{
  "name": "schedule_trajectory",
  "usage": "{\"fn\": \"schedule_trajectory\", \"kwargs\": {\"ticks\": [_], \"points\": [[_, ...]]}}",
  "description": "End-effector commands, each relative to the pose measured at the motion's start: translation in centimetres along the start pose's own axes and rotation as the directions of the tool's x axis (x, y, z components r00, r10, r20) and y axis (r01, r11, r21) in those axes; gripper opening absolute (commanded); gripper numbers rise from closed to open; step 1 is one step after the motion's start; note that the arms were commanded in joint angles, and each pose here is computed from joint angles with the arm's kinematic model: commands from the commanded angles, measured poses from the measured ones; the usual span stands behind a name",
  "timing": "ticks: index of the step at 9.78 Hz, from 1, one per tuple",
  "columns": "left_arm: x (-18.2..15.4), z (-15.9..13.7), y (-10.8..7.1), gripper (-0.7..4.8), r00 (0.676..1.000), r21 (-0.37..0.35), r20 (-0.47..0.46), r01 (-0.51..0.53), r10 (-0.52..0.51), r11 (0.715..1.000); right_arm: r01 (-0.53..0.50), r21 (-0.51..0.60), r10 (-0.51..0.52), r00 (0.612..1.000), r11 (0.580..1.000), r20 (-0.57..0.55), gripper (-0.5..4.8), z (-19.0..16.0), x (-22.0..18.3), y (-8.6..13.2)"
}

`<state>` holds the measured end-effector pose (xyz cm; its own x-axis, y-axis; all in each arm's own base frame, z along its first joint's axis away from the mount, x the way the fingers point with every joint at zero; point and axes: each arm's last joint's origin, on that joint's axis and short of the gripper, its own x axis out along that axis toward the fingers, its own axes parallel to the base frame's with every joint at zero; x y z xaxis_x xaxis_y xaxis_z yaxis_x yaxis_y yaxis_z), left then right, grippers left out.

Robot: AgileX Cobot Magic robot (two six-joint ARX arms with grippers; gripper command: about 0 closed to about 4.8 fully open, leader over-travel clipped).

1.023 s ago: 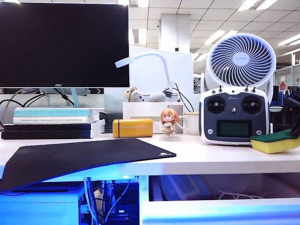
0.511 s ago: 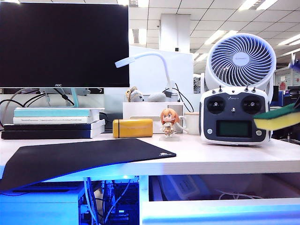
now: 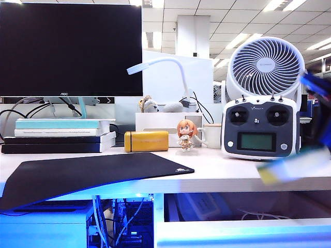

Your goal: Open the drawer, place the cleaning sponge inside, then close the drawer.

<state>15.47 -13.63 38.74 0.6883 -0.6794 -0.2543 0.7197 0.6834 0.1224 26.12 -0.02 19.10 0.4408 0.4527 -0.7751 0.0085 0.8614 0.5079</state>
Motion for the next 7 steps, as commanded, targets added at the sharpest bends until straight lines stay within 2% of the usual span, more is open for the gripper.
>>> {"fn": "schedule_trajectory", "kwargs": {"ticks": [1,3,5,6,7], "points": [[-0.2,-0.3,-0.4,-0.05,0.991,-0.003,-0.032,0.126,-0.126,0.992,0.041,0.164,-0.034,0.998,0.986,-0.045,-0.01,0.2,6.3,-3.5],[-0.2,-0.7,-0.7,-0.05,0.974,-0.019,-0.06,0.218,-0.219,0.976,0.05,0.169,-0.042,0.998,0.984,-0.051,-0.01,0.1,7.1,-4.0],[-0.2,-0.8,-0.7,-0.05,0.973,-0.022,-0.065,0.22,-0.221,0.975,0.082,0.174,-0.076,0.996,0.981,-0.041,0.08,0.2,7.5,-4.3],[-0.2,-0.8,-0.7,-0.05,0.973,-0.021,-0.065,0.219,-0.22,0.975,0.089,0.187,-0.086,0.996,0.978,-0.026,0.89,0.3,7.5,-4.3],[-0.1,-0.8,-0.7,-0.05,0.974,-0.021,-0.066,0.217,-0.218,0.976,0.079,0.216,-0.08,0.997,0.973,-0.004,3.03,0.6,7.5,-4.2]]}}
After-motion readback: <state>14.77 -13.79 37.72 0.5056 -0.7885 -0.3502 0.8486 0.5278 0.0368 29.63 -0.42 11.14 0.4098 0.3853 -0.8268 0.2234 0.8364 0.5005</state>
